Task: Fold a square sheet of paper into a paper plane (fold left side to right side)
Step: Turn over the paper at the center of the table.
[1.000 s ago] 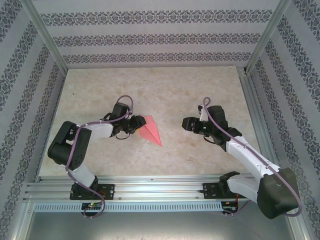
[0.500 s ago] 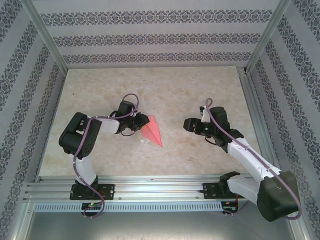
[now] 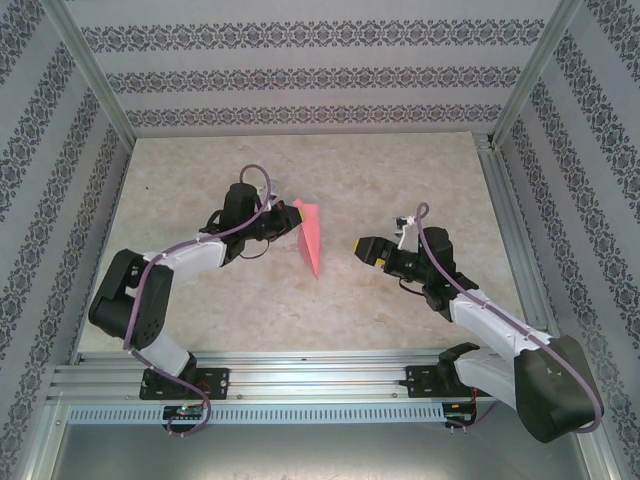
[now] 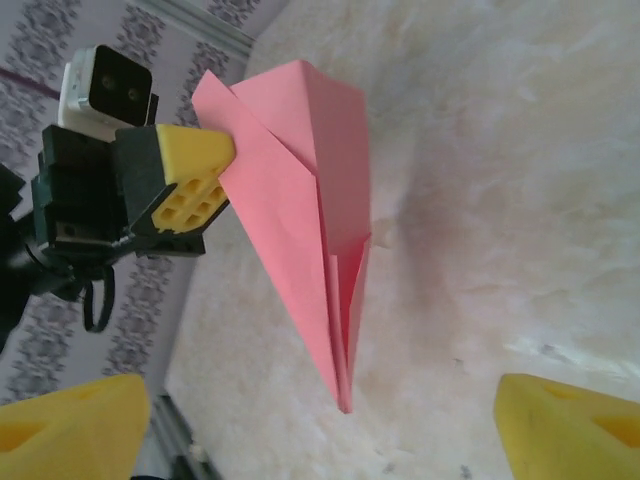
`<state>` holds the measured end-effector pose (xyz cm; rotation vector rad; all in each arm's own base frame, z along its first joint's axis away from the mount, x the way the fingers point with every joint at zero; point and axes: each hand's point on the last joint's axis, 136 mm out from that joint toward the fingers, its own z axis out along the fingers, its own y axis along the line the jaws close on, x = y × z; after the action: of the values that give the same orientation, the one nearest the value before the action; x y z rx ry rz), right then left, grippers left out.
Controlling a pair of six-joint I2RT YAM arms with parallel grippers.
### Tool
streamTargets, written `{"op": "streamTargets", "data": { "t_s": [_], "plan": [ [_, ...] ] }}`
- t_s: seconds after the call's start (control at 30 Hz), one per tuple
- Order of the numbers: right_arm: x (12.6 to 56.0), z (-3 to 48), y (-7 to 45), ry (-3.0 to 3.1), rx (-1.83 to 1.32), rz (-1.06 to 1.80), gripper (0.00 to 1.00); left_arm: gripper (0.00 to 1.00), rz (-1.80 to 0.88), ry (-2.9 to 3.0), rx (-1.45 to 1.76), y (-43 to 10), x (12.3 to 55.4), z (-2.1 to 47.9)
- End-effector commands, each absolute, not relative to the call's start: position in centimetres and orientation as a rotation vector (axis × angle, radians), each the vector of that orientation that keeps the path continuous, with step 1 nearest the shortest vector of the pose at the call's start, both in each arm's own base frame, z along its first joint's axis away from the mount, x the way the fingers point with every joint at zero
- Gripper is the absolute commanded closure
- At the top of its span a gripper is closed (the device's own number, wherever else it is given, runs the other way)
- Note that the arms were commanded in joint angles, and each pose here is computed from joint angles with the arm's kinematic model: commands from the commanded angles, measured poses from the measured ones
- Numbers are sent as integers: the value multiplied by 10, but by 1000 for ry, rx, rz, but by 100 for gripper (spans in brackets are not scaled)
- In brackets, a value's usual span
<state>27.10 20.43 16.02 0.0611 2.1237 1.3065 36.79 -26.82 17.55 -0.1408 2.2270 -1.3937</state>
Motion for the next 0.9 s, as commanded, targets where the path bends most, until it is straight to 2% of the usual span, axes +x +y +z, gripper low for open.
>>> {"op": "streamTargets", "data": {
  "t_s": [0.0,0.27,0.57,0.87],
  "plan": [
    [273,216,222,1875,8,1479,2,100,-1471,2008,88,-281,355,251],
    [264,255,253,1734,-96,1560,2,100,-1527,1832,206,-280,327,323],
    [260,264,282,1685,-124,1678,2,100,-1555,1792,238,-280,313,339],
    [266,266,302,1659,-141,1795,35,100,-1561,1802,249,-282,309,337]
  ]
}}
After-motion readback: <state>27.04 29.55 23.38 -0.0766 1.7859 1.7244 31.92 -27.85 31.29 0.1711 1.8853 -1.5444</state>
